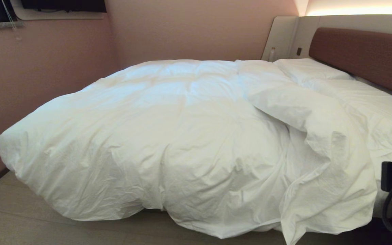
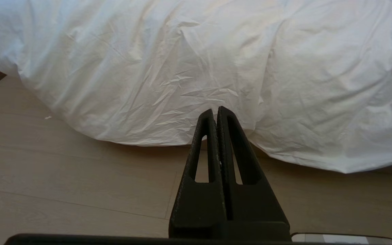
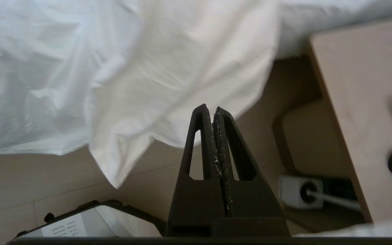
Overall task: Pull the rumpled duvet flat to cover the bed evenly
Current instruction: Flatten the corners of the folded blanket
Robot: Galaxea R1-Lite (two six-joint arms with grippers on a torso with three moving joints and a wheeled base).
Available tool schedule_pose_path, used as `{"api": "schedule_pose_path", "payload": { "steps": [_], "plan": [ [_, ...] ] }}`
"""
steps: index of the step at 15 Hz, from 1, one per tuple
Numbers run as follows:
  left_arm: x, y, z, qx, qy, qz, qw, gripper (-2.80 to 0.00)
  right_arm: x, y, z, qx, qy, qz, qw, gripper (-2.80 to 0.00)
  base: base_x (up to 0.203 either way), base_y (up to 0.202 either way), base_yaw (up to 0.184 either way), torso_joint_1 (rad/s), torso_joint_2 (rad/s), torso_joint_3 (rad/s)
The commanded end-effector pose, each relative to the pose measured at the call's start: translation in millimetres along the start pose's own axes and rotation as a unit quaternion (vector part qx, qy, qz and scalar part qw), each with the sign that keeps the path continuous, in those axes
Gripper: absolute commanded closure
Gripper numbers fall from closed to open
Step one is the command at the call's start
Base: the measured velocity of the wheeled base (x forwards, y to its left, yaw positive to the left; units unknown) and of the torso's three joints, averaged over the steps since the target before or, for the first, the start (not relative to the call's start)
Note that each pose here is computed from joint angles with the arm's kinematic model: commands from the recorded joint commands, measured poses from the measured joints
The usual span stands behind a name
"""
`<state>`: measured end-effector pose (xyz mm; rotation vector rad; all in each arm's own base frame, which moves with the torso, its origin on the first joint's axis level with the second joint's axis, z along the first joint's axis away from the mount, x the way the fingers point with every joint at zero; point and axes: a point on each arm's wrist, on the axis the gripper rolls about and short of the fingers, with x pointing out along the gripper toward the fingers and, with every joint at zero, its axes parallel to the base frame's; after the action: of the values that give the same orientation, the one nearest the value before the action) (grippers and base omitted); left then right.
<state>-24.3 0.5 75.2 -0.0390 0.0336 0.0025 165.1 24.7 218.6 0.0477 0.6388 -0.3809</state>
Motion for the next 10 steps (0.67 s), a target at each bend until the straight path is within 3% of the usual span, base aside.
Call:
{"api": "schedule_pose_path", "payload": {
  "steps": [1, 3, 10],
  "plan": [
    [0.0, 0.0, 0.0, -0.001, 0.000, 0.000, 1.0000, 0.00, 25.8, 18.4, 15.8, -0.031, -0.020, 0.013, 0.999, 0.00, 0.000, 0.000, 0.000, 0.000, 0.00, 0.000],
    [0.0, 0.0, 0.0, -0.001, 0.000, 0.000, 1.0000, 0.00, 52.2, 33.0, 34.5, -0.036, -0.035, 0.007, 0.999, 0.00, 0.000, 0.000, 0.000, 0.000, 0.00, 0.000],
    [0.0, 0.0, 0.0, -0.001, 0.000, 0.001, 1.0000, 0.00, 87.1, 62.9, 85.6, -0.037, -0.070, 0.005, 0.997, 0.00, 0.000, 0.000, 0.000, 0.000, 0.00, 0.000]
  ]
}}
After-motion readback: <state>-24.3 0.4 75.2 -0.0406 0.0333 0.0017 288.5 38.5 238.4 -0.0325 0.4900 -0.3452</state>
